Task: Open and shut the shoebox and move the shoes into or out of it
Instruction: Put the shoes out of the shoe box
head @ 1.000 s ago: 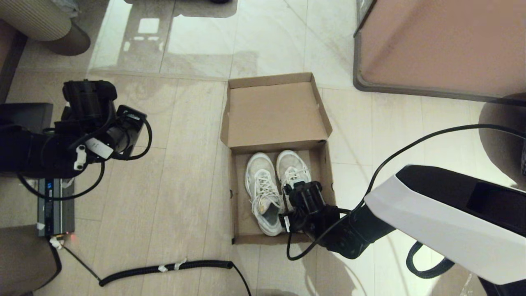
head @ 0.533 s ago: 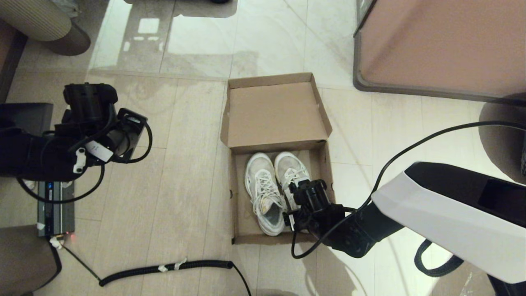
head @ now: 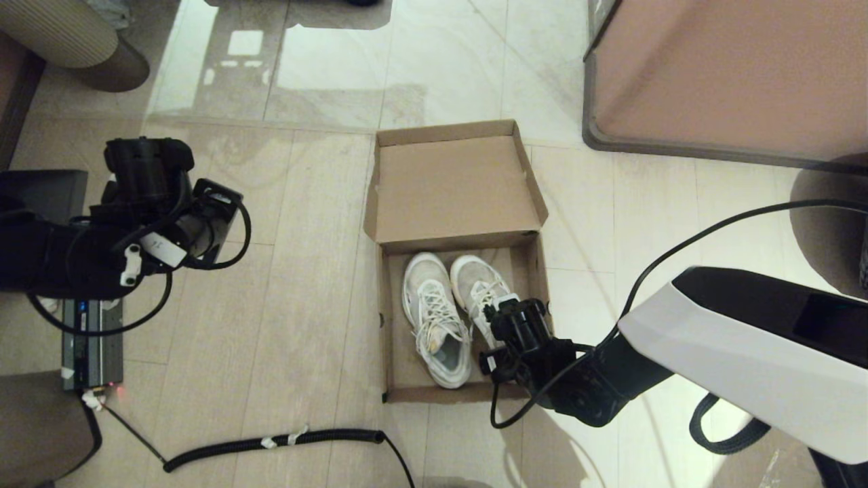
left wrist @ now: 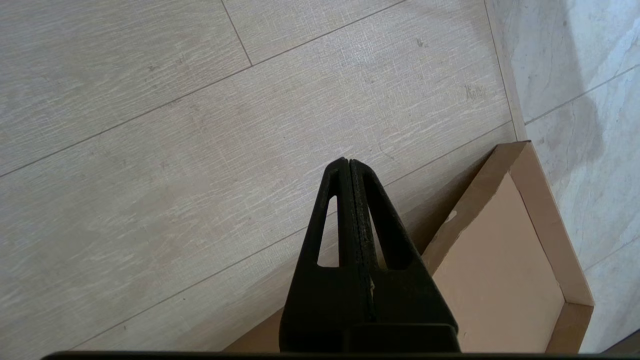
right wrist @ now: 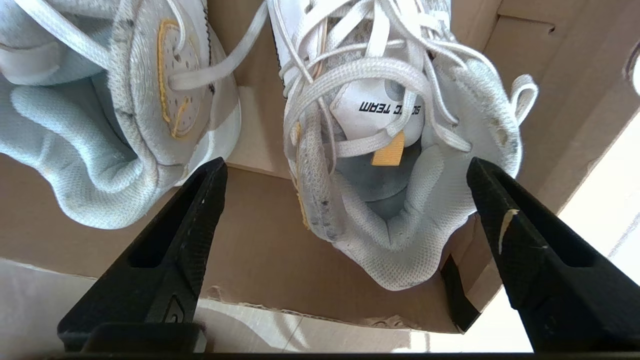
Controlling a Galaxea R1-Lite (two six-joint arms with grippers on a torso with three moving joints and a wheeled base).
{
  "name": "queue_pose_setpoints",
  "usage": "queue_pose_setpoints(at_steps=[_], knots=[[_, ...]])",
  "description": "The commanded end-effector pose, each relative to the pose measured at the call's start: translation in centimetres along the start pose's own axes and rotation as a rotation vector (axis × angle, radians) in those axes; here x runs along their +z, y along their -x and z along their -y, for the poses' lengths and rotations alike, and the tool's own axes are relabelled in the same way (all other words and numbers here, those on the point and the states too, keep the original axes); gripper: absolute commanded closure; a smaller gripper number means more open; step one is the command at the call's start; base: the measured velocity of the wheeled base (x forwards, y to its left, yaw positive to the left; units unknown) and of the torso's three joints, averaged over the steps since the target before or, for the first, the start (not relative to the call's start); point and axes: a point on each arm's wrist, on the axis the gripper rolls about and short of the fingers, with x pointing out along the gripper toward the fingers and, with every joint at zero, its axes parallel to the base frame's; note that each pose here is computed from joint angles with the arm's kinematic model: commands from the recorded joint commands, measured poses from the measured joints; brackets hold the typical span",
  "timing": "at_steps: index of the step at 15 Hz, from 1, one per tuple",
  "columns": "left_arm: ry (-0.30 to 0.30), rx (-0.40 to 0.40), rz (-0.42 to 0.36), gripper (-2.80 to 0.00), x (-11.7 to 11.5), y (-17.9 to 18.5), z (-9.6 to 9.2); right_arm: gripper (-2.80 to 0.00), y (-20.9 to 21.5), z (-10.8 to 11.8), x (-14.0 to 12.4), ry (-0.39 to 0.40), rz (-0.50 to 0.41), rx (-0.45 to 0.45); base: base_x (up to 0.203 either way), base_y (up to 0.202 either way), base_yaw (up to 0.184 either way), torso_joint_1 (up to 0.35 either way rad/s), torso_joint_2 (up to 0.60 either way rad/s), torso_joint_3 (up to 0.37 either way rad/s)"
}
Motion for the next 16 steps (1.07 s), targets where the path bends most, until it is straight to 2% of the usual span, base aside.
queue_pose_setpoints(at_steps=[1,2,3,12,16], knots=[[0.009,-0.003,0.006,0.0,0.2,0.1,0.1,-2.8,-0.8,-0.3,-0.7,0.011,-0.016,-0.005,0.0,0.0,0.0,0.0,0.0,0.0],[0.009,-0.004,0.011,0.0,0.4,0.3,0.1,-2.8,-1.2,-0.5,-0.9,0.013,-0.02,-0.005,0.0,0.0,0.0,0.0,0.0,0.0],[0.012,-0.005,0.018,0.0,0.8,0.5,0.2,0.0,-1.7,-0.7,-1.1,0.013,-0.021,-0.005,0.0,0.0,0.0,0.0,0.0,0.0],[0.019,0.001,0.048,0.0,2.1,0.5,-0.1,0.0,-4.0,-1.1,-1.1,0.004,-0.022,-0.018,0.0,0.0,0.0,0.0,0.0,0.0],[0.022,-0.006,0.053,0.0,2.4,0.8,0.2,0.0,0.2,0.5,3.8,-0.046,0.02,-0.002,0.0,0.0,0.0,0.0,0.0,0.0]])
